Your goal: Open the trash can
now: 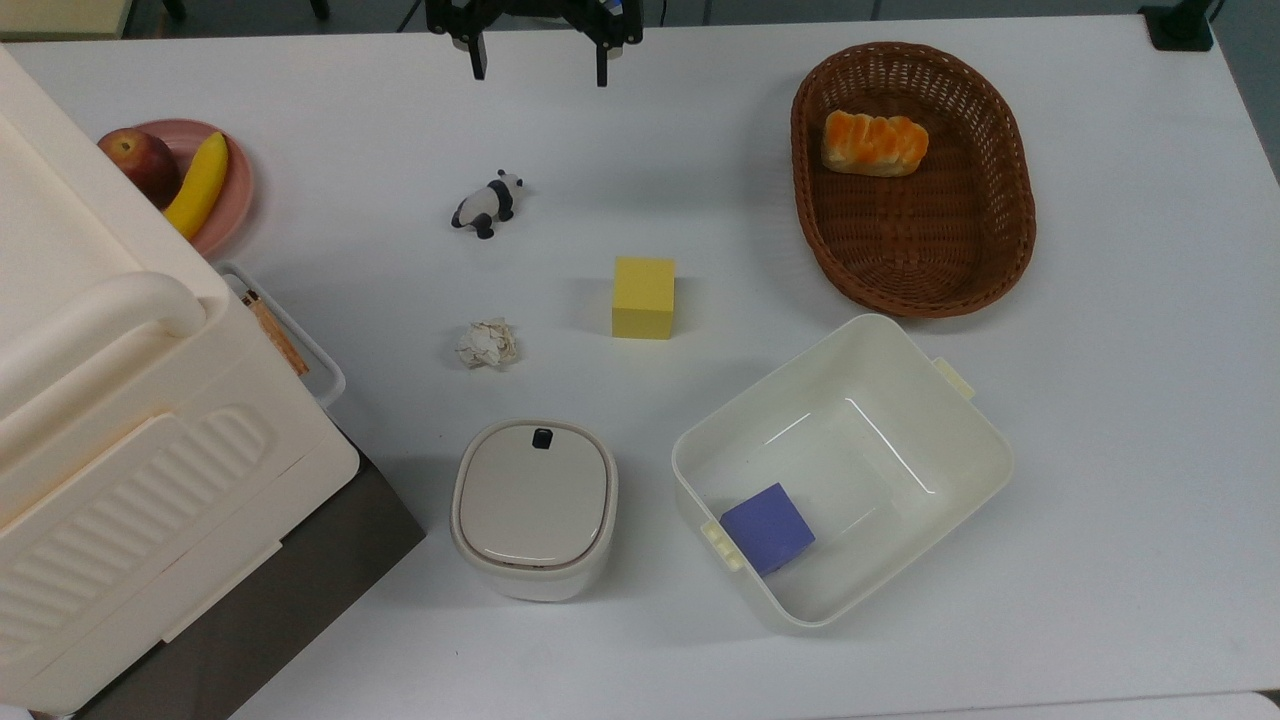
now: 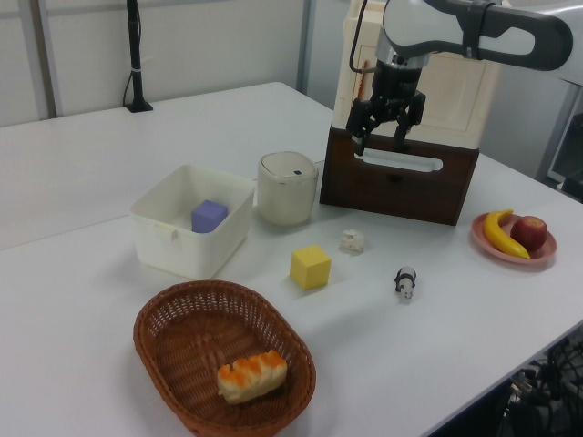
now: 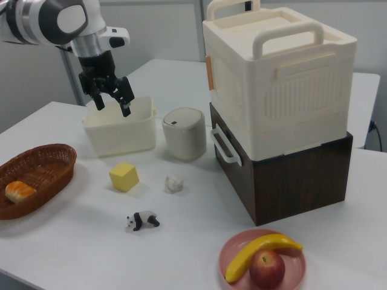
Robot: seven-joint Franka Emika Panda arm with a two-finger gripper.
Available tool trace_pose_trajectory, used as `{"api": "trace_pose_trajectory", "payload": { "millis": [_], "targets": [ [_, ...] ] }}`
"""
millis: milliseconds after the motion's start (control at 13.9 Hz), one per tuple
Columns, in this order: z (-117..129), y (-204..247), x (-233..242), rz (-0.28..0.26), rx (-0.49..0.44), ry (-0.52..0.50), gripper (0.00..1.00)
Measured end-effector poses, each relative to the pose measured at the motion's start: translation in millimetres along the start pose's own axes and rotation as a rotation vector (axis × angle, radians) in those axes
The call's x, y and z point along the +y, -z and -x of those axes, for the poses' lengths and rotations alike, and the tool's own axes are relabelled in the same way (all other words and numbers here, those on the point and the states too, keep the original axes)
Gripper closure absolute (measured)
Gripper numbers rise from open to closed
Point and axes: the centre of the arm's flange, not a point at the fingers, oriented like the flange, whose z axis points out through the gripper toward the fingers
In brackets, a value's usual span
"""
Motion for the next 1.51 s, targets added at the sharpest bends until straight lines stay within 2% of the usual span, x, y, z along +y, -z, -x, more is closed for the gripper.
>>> {"api": "trace_pose_trajectory", "payload": {
  "millis": [361, 721, 938, 1082, 1154, 1226, 1298, 1443, 1515],
  "targets": [
    [4, -4, 0, 0.002, -0.028, 0.069, 0.0],
    [4, -5, -1, 0.002, -0.031, 0.078, 0.0],
    [-1, -3, 1, 0.0, 0.008, 0.077, 0.02],
    [-6, -2, 0, -0.005, 0.039, 0.078, 0.29],
    [-11, 0, 0, -0.011, 0.083, 0.078, 0.47],
    [-15, 2, -1, -0.013, 0.114, 0.077, 0.55],
    [-22, 2, -1, -0.017, 0.161, 0.058, 0.72],
    [-36, 1, -3, -0.032, 0.25, -0.009, 0.93],
    [-43, -1, -3, -0.041, 0.291, -0.041, 0.99]
  ]
}}
